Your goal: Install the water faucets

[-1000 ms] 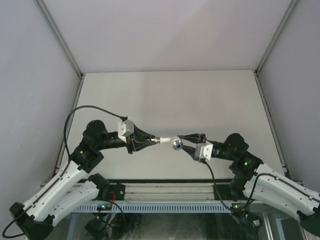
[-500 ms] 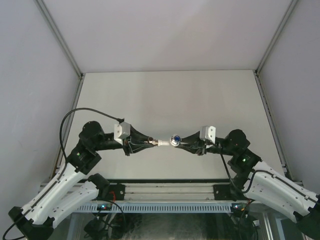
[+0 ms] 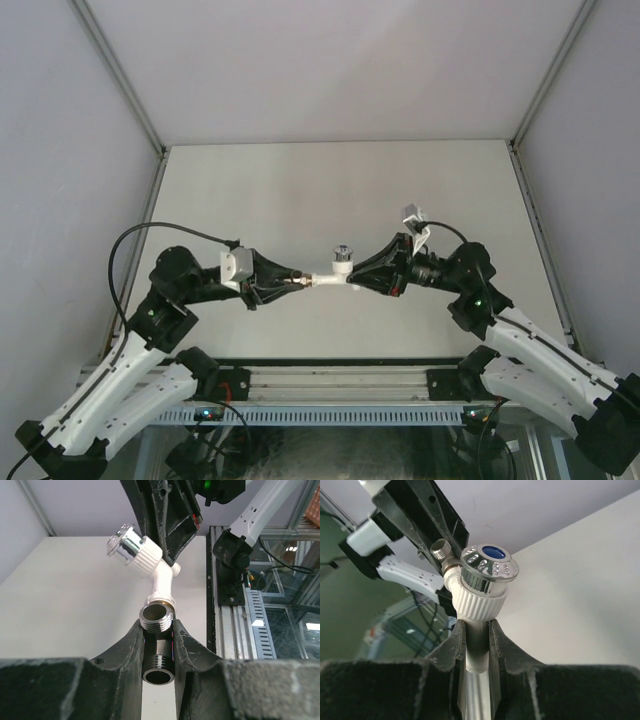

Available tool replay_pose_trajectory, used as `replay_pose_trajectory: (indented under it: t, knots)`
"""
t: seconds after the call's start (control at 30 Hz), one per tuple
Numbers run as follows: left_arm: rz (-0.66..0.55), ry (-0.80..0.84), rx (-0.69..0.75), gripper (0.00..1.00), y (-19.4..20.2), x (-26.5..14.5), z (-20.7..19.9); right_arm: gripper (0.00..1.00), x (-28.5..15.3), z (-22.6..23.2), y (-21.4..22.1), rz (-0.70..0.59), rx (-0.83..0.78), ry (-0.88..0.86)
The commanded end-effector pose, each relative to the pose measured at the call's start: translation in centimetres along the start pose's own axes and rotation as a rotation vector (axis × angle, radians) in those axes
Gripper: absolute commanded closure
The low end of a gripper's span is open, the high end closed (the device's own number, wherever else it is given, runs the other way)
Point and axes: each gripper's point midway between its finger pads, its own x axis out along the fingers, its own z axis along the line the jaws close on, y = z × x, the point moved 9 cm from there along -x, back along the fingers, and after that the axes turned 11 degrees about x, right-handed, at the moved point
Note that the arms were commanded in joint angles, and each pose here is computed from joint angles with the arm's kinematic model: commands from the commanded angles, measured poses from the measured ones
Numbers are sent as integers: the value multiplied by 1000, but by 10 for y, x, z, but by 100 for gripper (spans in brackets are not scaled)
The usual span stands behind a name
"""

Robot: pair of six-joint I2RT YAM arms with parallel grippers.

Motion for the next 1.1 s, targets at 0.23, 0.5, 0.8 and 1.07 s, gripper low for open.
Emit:
replay_pose_trajectory:
  t: [0.23, 0.5, 0.8, 1.07]
  knots:
    - [-87, -57, 102, 100, -22, 2, 9, 79, 11, 21, -26, -47, 256, -73]
    - [-85, -63, 115, 100, -27, 2, 11, 42, 0, 24, -28, -90, 66, -27]
    - [-89, -55, 110, 100, -28, 3, 11, 26, -15, 17, -27, -127, -223, 109]
    - [-92, -56, 106, 100, -29, 2, 10, 21, -19, 28, -20, -38, -764, 6]
